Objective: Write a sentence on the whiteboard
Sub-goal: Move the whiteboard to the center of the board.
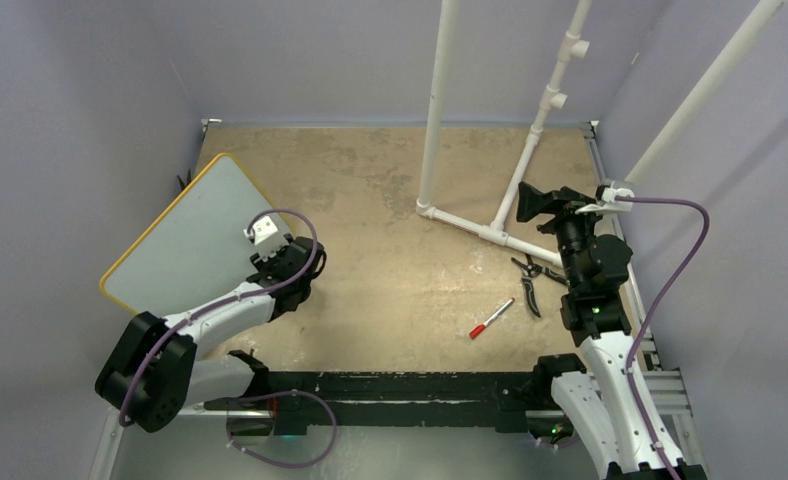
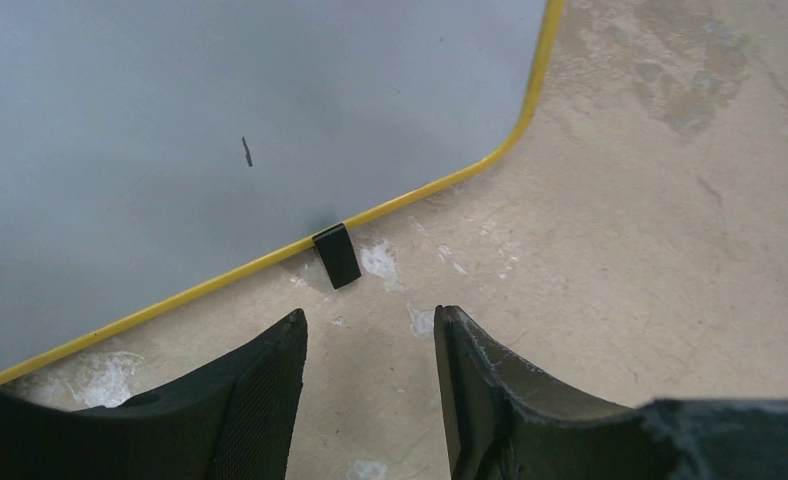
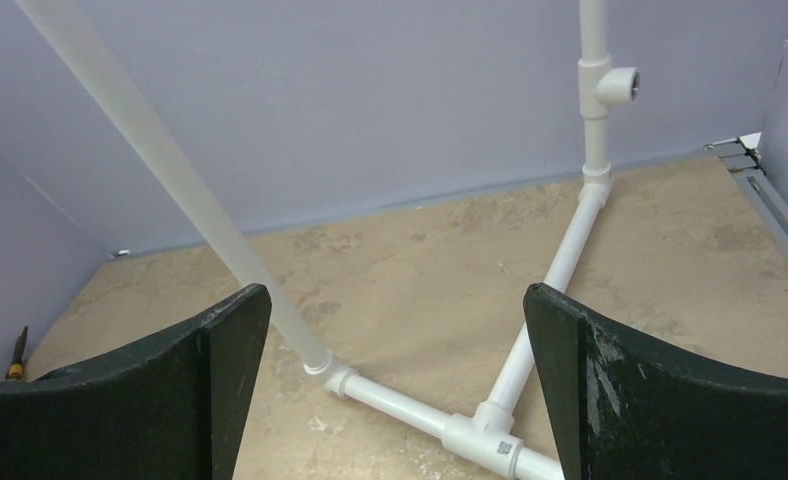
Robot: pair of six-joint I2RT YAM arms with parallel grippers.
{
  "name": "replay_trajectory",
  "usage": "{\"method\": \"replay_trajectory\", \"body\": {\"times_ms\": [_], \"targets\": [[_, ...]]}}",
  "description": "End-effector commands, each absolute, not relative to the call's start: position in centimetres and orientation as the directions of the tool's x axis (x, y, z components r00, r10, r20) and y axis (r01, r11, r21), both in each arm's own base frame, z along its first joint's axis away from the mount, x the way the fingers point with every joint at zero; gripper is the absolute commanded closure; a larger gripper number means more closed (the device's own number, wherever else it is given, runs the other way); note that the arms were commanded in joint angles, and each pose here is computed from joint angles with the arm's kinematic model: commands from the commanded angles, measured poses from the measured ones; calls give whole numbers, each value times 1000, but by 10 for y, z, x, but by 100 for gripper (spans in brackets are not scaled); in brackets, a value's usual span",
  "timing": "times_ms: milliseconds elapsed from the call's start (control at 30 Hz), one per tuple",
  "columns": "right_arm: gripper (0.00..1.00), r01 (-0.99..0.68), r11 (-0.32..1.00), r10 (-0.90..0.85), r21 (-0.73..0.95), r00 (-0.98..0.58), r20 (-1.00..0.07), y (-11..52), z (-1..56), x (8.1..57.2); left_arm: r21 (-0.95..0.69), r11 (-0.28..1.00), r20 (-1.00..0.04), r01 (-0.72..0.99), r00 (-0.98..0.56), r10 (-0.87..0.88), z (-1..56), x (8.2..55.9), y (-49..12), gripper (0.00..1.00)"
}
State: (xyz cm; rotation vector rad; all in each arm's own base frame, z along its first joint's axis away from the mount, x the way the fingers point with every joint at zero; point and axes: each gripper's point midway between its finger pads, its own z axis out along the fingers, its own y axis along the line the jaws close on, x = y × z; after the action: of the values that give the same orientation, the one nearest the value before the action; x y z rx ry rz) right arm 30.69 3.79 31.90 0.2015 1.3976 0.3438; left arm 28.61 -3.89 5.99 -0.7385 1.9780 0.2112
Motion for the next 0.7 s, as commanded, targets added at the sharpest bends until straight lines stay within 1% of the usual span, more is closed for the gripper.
{"method": "replay_trajectory", "body": {"times_ms": [0,100,367,400,433,467,667], "targets": [[1,-160,938,336,308,197,-921,40,345,302,-209,744,-866,-635,-233,-442,67,299,-34,52],[1,-161,938,335,306,200,-921,40,346,301,-188,729,-868,-659,-236,-438,59,297,-28,56],[1,-161,939,332,303,203,-921,41,346,302,-196,698,-852,-688,-232,-468,47,303,-15,59],[1,-161,939,332,303,201,-921,41,346,302,-196,696,-854,-690,-229,-467,47,304,-13,61],[1,-161,939,332,303,201,-922,40,346,302,-193,695,-854,-693,-230,-466,46,304,-12,65],[1,-161,939,332,303,200,-922,41,345,303,-190,695,-855,-694,-231,-464,45,304,-11,66],[1,-184,937,329,296,191,-925,45,345,303,-164,696,-852,-699,-255,-457,39,304,-9,67]]}}
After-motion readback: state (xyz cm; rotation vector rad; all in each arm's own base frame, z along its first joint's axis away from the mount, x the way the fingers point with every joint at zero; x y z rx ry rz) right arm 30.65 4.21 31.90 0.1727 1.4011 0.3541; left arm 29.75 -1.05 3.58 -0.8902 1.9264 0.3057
